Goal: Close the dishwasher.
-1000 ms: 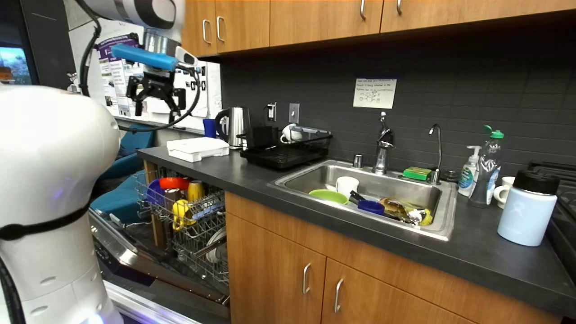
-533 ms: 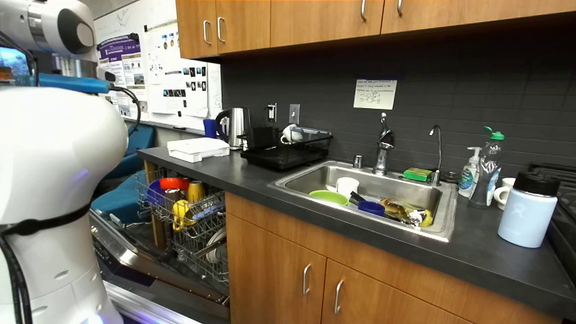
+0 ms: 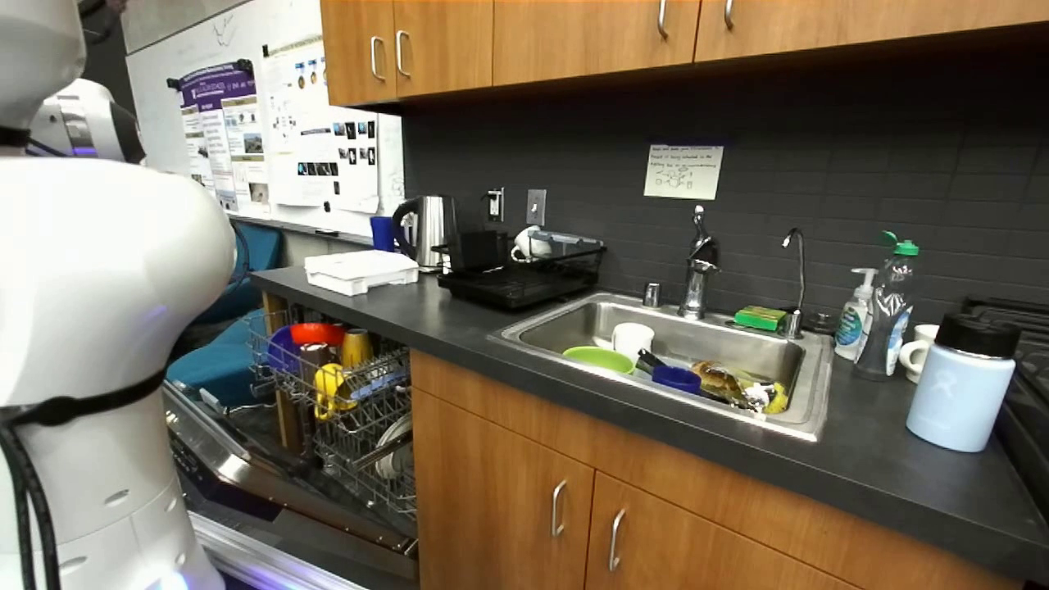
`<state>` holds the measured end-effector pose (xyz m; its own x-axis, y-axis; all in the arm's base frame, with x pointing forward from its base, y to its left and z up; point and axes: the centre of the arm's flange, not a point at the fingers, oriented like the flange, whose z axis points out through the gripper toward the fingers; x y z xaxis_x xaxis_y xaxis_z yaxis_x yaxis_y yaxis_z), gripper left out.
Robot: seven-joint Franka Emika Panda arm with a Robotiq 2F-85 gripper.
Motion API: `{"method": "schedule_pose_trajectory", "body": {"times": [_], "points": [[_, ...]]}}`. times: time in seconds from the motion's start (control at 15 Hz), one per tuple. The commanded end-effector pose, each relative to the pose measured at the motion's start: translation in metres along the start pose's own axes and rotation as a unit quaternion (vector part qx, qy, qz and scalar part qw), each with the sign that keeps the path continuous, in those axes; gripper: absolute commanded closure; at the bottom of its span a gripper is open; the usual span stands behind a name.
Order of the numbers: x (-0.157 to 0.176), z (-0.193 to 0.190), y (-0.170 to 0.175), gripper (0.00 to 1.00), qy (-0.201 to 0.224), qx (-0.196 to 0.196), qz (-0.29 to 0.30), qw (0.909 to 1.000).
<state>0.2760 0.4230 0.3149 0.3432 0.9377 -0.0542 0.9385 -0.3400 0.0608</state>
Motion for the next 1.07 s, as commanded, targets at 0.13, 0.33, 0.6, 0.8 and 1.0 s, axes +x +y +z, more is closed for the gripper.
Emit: {"method": "schedule_pose_trajectory", "body": {"times": [0.13,0.33,0.6,0.8,1.0], "points": [[0.074,0.068,-0.009,0.00,-0.025,-0.020,-0.073,0.9968],[0.085,0.099,-0.024,0.00,-0.045,-0.039,-0.063,0.9963],[0.087,0.121,-0.040,0.00,-0.074,-0.034,-0.040,0.9958],[0.089,0.128,-0.050,0.00,-0.074,-0.030,-0.025,0.9965],[0.092,0.135,-0.062,0.00,-0.083,-0.016,-0.013,0.9963]]}}
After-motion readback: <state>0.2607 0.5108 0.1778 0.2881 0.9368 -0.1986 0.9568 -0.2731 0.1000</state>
